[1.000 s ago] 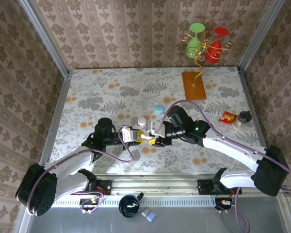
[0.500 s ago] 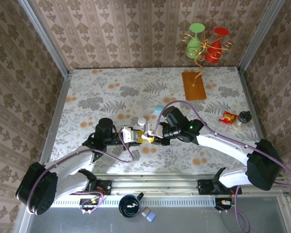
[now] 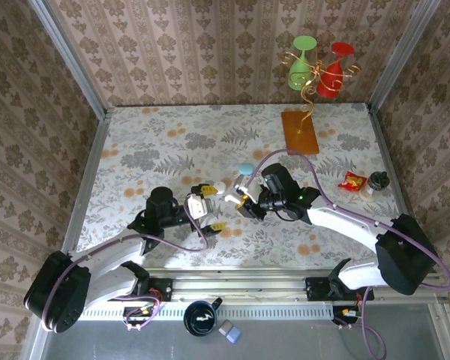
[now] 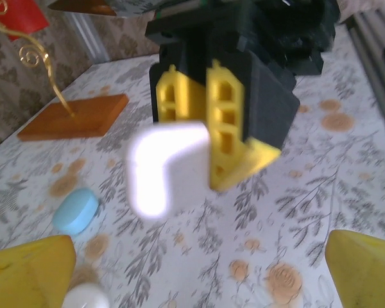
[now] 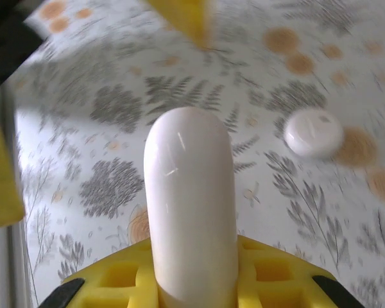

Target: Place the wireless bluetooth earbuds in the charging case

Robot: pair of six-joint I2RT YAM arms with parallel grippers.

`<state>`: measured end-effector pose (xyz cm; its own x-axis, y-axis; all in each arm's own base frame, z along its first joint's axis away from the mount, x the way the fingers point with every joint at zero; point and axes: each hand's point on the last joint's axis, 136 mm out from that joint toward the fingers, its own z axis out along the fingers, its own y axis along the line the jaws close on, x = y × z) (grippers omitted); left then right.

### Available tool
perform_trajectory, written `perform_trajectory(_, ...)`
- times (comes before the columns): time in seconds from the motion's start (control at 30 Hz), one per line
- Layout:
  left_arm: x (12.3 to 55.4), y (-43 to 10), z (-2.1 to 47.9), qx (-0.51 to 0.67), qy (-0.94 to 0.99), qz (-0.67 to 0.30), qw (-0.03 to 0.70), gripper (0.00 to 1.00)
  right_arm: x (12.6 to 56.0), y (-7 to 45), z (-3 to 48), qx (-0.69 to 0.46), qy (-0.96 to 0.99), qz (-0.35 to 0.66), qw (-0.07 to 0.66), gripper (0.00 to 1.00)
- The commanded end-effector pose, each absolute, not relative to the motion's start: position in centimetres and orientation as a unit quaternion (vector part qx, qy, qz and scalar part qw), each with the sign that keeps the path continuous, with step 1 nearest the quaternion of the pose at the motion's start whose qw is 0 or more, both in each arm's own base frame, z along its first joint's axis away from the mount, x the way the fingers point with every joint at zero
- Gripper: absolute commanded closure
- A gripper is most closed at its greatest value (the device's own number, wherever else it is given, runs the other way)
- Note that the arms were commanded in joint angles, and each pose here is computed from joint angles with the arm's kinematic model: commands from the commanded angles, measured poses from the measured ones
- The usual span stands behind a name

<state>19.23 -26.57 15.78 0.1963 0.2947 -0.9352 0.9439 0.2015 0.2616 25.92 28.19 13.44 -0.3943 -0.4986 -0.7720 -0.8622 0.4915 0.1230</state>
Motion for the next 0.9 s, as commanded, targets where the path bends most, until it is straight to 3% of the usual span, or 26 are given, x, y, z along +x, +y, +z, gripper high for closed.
perform_trajectory(0.0,20.1,-25.9,15.7,0.539,0.576,-0.272,0.551,0.00,29.3,27.2,12.6,-0.257,0.870,0.268,0.325,0.86)
perform_trajectory(0.33,20.0,-25.7,13.6,0.564,0.603,-0.260,0.500,0.00,31.3,27.4,8.1,-0.107,0.928,0.269,0.232,0.86)
perform_trajectory(0.67,20.1,-26.2,12.6,0.571,0.612,-0.270,0.476,0.00,31.7,28.2,4.1,-0.077,0.943,0.267,0.182,0.84)
perform_trajectory(0.87,19.9,-26.3,12.2,0.572,0.617,-0.278,0.464,0.00,31.9,27.7,3.3,-0.075,0.950,0.246,0.177,0.75)
